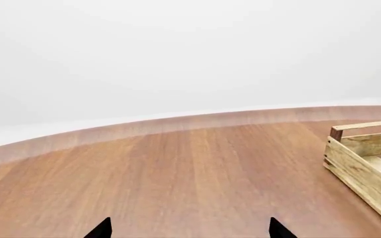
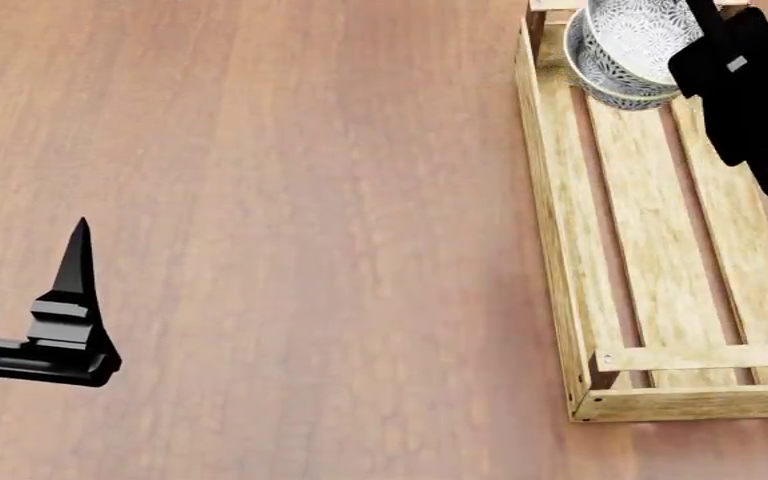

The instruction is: Stack the right bowl on the left bowl and place them in the tray.

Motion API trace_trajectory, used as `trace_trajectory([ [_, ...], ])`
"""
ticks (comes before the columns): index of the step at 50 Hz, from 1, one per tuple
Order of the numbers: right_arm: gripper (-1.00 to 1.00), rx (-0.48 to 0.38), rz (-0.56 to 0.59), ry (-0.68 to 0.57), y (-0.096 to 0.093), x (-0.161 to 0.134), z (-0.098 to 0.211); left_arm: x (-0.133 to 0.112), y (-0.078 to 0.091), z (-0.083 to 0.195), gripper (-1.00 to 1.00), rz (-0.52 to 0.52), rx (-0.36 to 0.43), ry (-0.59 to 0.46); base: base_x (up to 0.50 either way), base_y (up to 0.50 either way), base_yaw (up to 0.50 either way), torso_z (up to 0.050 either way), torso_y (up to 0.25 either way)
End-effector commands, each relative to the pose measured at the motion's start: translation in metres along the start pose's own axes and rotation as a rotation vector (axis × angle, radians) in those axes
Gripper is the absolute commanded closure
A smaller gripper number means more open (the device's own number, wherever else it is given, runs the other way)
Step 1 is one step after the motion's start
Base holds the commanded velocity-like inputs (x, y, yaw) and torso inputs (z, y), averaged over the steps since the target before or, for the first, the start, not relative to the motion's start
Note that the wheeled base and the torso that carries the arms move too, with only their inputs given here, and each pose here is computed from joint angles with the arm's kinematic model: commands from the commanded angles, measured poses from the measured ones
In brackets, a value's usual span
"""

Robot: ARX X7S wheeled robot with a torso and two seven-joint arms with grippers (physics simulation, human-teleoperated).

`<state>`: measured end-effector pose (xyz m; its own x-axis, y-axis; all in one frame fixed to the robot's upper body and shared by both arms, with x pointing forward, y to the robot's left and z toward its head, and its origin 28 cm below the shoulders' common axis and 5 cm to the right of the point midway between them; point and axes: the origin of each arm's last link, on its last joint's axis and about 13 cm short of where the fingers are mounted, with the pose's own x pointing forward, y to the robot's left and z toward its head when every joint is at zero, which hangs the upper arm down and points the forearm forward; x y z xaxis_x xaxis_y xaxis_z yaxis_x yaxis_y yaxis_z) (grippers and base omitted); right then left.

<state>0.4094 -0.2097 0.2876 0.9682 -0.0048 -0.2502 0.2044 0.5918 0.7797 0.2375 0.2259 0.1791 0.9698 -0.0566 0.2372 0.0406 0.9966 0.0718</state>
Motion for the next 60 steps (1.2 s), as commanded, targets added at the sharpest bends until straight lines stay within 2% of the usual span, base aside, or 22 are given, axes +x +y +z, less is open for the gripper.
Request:
trace_trajectory([
  [1,1.0,0.14,0.0,-0.042,-0.023,-0.002,0.01,0.0,0.001,0.0,-1.0,0.001,0.0,0.001,0.0,0.0,0.0,0.0,0.0],
  [11,1.0,0.186,-0.037,-0.051,-0.04,-0.001,0.008,-0.001,0.002,-0.002,-1.0,-0.002,-0.01,0.005,0.0,0.0,0.0,0.0,0.001],
  [28,1.0,0.21,-0.062,-0.058,-0.05,0.0,0.006,0.0,0.0,0.0,-1.0,-0.006,-0.008,-0.007,0.0,0.0,0.0,0.001,0.001],
  [34,1.0,0.217,-0.063,-0.061,-0.051,-0.001,0.007,0.0,-0.001,-0.001,-1.0,0.005,0.021,-0.006,0.0,0.0,0.0,0.0,-0.084],
  [49,1.0,0.201,-0.064,-0.061,-0.048,0.001,0.005,-0.001,-0.001,-0.003,-1.0,-0.001,0.018,0.0,0.0,0.0,0.0,0.0,-0.25],
  [51,1.0,0.2,-0.063,-0.061,-0.048,0.0,0.006,-0.001,-0.001,-0.003,-1.0,-0.02,-0.009,-0.001,0.0,0.0,0.0,0.0,-0.016],
  [52,1.0,0.199,-0.065,-0.063,-0.048,0.0,0.006,-0.001,-0.001,-0.003,-1.0,-0.009,0.008,-0.002,0.0,0.0,0.0,0.0,0.0],
  [60,1.0,0.195,-0.071,-0.06,-0.049,0.001,0.004,-0.002,0.0,-0.003,-1.0,-0.012,-0.002,-0.005,0.0,0.0,0.0,0.0,0.0],
])
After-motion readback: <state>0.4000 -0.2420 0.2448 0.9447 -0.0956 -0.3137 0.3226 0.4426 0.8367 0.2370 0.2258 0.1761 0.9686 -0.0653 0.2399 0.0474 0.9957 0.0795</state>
